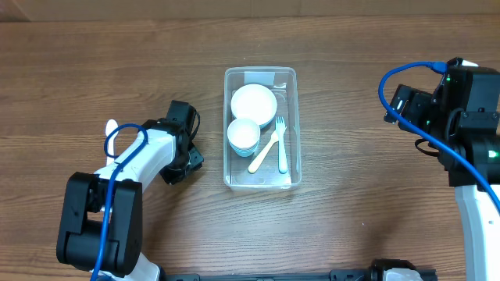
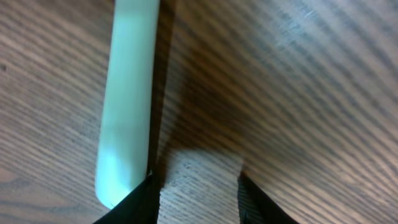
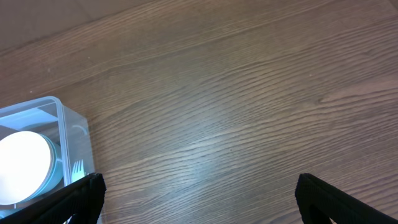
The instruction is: Pack container
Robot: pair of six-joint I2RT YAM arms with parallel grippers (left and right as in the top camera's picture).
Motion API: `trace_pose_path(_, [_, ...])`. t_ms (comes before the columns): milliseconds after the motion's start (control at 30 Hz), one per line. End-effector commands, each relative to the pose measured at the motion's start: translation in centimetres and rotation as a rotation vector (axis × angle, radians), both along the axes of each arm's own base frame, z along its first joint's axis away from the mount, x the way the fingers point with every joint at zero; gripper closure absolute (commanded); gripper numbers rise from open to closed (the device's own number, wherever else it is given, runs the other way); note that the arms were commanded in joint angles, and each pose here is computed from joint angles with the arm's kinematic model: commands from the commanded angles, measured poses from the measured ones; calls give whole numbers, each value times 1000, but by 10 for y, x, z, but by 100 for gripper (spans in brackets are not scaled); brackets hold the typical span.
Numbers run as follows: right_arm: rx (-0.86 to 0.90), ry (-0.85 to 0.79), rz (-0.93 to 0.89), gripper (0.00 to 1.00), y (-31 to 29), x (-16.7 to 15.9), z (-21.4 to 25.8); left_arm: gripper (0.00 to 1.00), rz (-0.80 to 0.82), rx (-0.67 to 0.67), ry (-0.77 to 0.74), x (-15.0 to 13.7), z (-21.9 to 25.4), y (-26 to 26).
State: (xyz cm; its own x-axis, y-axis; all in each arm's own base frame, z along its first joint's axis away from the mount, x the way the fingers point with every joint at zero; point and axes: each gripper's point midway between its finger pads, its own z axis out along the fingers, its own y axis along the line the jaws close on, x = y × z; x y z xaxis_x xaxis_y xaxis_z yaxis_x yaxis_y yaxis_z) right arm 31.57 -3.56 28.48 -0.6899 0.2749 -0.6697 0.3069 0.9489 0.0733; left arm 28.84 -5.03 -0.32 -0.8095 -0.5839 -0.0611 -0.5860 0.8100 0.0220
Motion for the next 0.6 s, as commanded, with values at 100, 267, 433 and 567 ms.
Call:
trace_pose_path(100, [-14, -24, -2, 0, -2, 1, 9, 53, -51, 7, -71, 9, 21, 4])
trace_pose_path(267, [-14, -24, -2, 0, -2, 1, 9, 44, -164, -11, -287, 45, 106, 11])
trace_pose_path(433, [-14, -24, -2, 0, -2, 1, 9, 46, -157, 88, -246, 33, 83, 40])
trace_pose_path(567, [-14, -24, -2, 0, -2, 1, 9, 41, -138, 87, -271, 34, 67, 44])
